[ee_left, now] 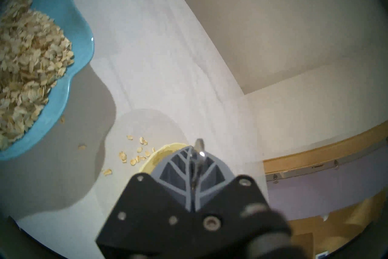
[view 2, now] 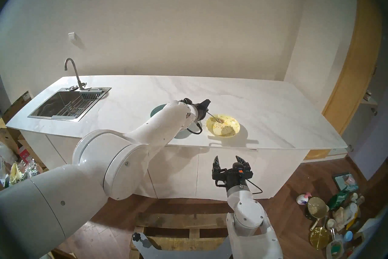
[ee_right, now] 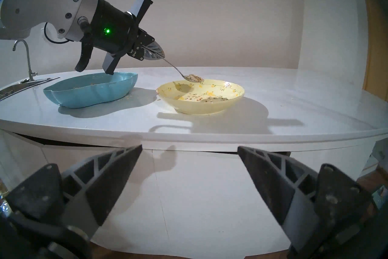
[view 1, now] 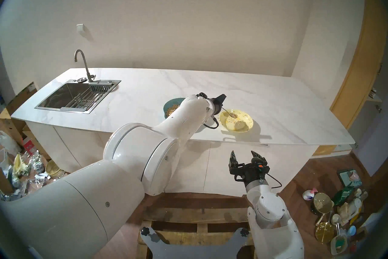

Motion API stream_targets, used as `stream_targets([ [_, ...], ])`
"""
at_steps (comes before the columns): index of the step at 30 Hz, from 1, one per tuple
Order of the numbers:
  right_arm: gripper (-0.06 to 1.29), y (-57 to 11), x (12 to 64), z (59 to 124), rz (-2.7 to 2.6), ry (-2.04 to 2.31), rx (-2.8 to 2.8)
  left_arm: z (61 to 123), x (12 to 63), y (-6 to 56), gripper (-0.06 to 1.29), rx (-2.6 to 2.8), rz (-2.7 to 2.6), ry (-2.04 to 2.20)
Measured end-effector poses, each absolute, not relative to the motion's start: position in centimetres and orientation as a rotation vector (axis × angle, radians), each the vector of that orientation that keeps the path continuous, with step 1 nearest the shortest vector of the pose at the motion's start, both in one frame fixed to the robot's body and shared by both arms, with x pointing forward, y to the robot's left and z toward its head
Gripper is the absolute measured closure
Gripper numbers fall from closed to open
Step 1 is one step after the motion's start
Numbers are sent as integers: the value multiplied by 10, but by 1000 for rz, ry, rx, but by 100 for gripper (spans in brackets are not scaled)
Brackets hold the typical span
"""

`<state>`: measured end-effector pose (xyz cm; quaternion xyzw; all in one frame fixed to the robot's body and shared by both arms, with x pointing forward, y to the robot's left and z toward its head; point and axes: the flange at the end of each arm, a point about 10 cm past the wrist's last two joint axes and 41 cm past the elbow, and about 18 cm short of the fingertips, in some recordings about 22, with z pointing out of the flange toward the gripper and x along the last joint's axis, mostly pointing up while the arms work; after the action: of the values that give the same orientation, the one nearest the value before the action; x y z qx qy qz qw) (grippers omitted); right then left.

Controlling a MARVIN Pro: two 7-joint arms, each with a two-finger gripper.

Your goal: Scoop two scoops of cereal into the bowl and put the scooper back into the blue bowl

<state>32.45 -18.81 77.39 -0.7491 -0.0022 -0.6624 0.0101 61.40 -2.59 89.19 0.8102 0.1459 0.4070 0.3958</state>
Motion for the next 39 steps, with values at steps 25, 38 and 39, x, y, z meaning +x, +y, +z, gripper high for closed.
stream_targets([
  [25,0,-188,324,774,-2068,-7,-2338,963,596,-61,125,1819,1360,-88],
  [38,0,-188,324,774,-2068,-7,-2338,967,579,-44,125,1863,1411,-129],
  [39,0,-188,324,774,-2068,-7,-2338,966,579,-43,125,1869,1410,-126],
])
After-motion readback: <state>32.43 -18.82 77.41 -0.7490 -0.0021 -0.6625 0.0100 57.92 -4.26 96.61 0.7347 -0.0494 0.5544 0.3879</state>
